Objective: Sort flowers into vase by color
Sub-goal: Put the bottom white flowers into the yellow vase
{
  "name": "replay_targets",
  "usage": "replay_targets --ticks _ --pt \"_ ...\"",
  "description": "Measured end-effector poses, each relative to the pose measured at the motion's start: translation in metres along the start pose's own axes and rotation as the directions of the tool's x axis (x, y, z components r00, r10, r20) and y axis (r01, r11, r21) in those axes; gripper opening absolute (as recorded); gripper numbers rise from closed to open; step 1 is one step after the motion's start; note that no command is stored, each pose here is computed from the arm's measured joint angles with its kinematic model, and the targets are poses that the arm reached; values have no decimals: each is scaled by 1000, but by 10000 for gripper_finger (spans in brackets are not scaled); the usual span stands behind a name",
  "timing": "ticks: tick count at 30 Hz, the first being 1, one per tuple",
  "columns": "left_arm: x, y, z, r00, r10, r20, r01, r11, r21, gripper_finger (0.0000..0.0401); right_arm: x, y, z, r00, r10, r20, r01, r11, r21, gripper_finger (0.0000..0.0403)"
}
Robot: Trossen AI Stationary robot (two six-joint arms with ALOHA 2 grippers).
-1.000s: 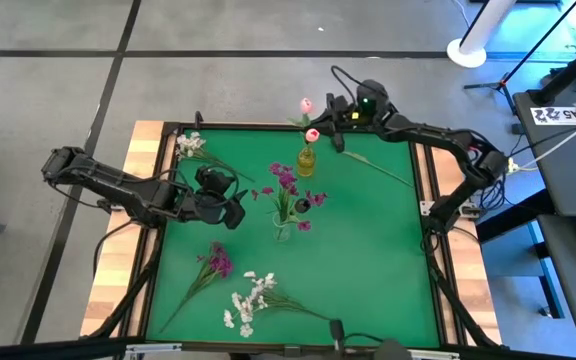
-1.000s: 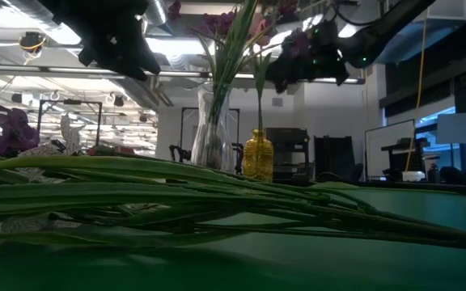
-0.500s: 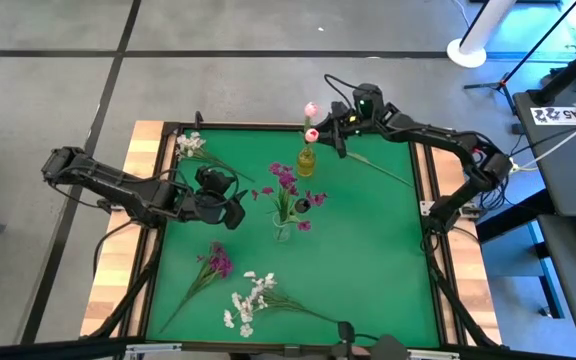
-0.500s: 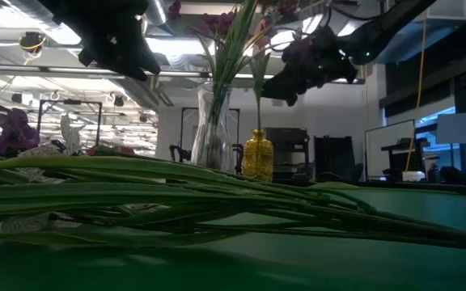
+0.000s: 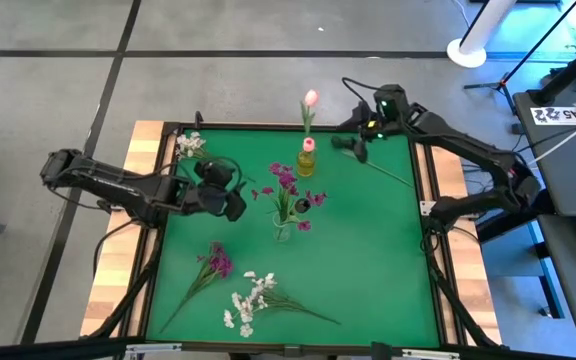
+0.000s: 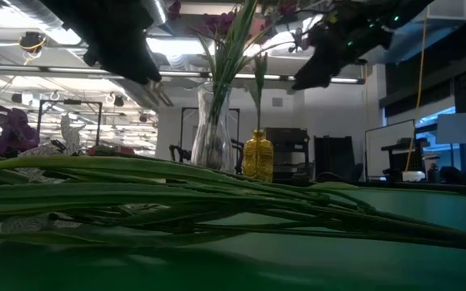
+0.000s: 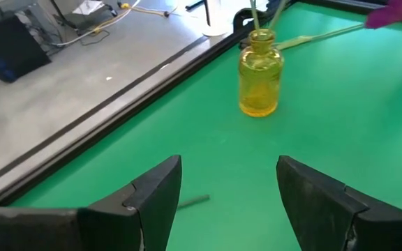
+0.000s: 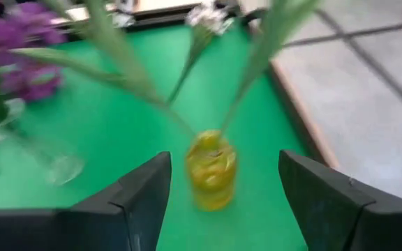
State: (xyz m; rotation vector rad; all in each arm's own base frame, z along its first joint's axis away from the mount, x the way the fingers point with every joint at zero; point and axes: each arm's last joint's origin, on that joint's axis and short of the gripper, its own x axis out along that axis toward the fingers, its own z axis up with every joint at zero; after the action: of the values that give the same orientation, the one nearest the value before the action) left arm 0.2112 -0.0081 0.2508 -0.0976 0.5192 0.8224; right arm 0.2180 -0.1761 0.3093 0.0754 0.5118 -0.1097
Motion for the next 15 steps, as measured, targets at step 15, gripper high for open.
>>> replay_targets --ticks 15 --pt "10 7 3 999 -17 -43 17 1000 1 231 5 159 -15 868 361 -342 -380 925 14 266"
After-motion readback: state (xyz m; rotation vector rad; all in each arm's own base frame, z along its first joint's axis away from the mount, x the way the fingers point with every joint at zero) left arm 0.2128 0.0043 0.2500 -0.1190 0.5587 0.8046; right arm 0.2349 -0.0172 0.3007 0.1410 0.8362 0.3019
